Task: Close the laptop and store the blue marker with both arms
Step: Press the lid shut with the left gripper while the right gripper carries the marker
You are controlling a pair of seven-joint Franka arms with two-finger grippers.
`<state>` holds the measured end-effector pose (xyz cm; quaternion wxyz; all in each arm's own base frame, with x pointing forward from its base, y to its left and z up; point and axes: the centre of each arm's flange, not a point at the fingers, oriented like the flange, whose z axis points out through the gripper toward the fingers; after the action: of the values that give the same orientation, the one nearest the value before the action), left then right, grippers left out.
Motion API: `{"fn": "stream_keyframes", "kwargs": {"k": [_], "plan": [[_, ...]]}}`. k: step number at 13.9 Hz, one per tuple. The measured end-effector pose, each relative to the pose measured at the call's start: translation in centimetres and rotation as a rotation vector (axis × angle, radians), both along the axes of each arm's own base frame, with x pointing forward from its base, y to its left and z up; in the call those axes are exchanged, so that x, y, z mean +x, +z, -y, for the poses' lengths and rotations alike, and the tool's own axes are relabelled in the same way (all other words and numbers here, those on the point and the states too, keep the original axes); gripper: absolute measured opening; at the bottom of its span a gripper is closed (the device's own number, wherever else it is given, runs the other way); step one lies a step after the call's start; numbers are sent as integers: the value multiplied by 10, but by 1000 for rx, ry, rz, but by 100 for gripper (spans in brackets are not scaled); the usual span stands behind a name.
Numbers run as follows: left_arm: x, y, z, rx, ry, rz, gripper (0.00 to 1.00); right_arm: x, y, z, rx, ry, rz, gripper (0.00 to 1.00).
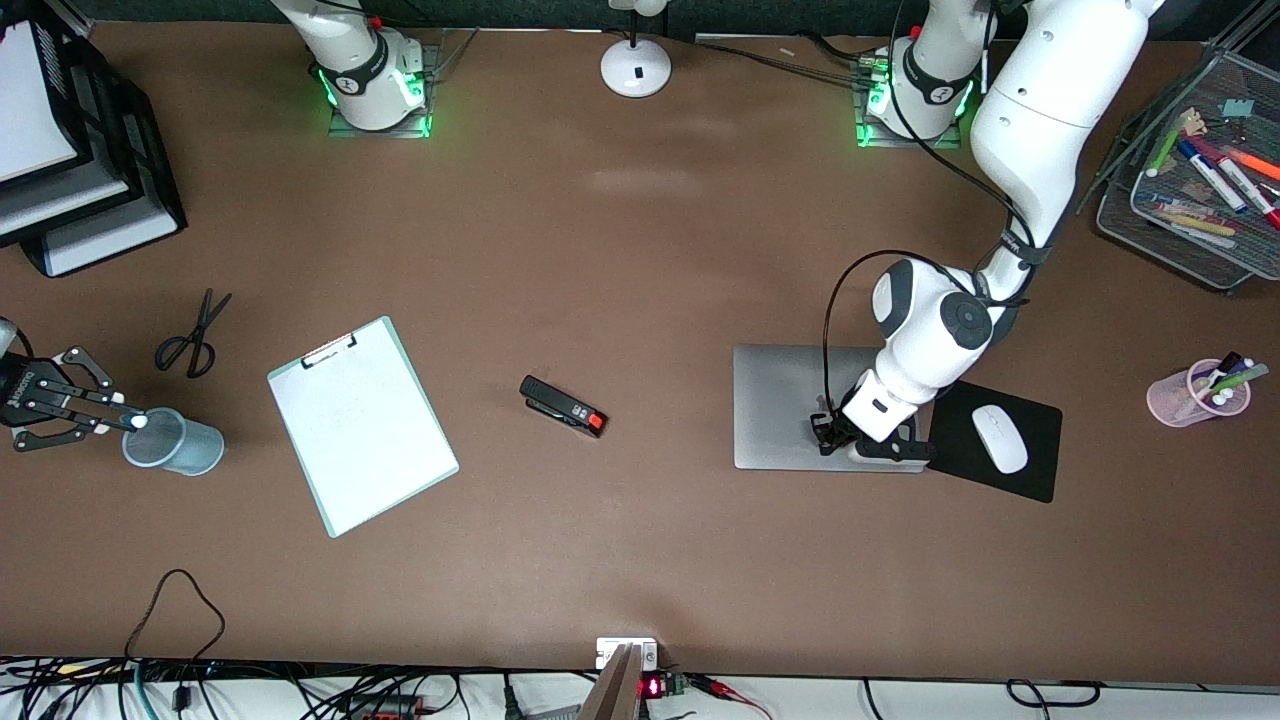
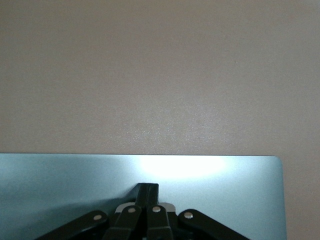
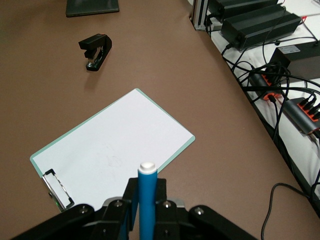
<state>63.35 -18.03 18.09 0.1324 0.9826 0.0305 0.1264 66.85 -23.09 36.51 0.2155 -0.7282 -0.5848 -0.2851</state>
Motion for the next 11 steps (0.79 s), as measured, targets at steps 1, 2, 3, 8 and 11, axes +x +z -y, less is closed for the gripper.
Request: {"fn": "stream_keyframes", "kwargs": {"k": [1,2,3,8,11], "plan": [[0,0,0,0,0,0,1,-1,-9,6,20,10,20,18],[0,0,0,0,0,0,1,-2,-17,10,37,18,39,18],[0,0,0,0,0,0,1,-2,-25,13,52,29,61,18],[4,8,-2,0,1,2,1,-4,-62,25,114,63,134,18],[6,40,-1,8,-32,-79,1,-9,-79,36,128,57,139,18]]}}
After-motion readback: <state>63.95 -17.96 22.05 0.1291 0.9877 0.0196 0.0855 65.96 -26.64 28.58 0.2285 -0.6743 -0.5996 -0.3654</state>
